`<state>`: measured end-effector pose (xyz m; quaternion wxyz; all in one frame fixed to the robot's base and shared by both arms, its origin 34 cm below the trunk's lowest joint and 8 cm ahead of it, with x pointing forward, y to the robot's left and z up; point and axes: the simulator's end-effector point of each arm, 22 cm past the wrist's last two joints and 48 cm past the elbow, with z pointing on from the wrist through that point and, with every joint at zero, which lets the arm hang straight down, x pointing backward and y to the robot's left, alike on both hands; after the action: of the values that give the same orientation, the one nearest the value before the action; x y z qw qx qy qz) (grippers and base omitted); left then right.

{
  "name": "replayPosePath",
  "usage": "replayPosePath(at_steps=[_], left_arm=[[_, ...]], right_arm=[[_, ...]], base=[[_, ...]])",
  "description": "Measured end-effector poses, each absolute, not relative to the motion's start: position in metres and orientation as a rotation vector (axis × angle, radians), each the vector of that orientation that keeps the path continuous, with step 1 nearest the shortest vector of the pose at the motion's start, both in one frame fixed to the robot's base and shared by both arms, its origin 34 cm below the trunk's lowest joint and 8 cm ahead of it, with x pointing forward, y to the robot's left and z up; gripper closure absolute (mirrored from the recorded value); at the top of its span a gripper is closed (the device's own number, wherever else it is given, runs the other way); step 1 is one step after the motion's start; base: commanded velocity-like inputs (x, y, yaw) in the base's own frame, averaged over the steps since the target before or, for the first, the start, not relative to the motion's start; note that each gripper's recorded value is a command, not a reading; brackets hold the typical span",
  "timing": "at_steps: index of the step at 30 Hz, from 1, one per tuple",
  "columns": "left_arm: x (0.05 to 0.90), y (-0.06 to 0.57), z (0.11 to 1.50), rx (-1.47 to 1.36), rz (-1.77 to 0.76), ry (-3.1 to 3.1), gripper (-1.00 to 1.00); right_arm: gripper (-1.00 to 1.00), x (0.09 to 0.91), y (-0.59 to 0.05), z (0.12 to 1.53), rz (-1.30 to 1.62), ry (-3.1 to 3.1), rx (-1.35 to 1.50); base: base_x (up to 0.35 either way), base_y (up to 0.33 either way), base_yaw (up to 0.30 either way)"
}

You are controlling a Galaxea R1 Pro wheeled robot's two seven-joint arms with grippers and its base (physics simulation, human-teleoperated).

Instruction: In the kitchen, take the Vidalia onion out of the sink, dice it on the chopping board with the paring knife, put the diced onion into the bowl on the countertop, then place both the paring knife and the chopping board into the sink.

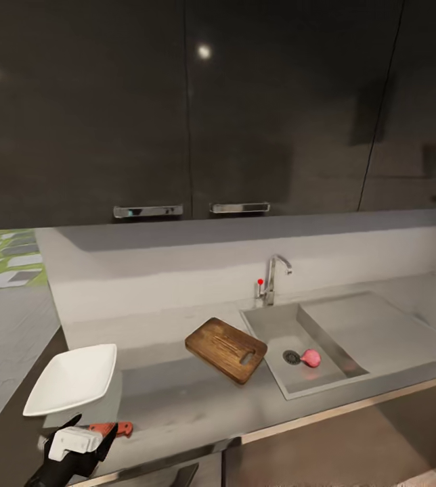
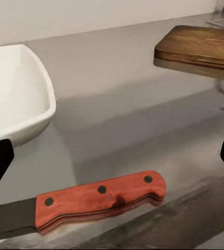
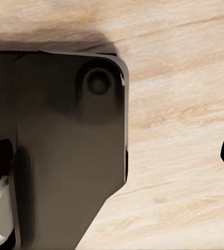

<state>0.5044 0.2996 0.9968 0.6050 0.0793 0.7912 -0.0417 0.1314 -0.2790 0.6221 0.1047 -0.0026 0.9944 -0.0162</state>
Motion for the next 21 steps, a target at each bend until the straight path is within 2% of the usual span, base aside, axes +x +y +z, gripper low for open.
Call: replayPosePath(at_steps=[5,13,21], left_arm=[[0.499,0.313,0.994,0.168,-0.091,1.837,-1.0],[0.498,0.313,0.994,0.158,-0.095,1.834,-1.0],[0.498,0.309,0.995,0.15,-0.104,1.831,-1.0]], right_arm=[[-1.0,0.132,-0.282,0.622,-0.058,2.932,-0.01],[-1.0,0.15,-0.302,0.625,-0.095,2.891,-0.013],[-1.0,0.181,-0.423,0.646,-0.323,2.798,0.089]], base=[[0.0,0.0,-0.115],[0.0,0.0,-0.013],[0.0,0.0,0.0]])
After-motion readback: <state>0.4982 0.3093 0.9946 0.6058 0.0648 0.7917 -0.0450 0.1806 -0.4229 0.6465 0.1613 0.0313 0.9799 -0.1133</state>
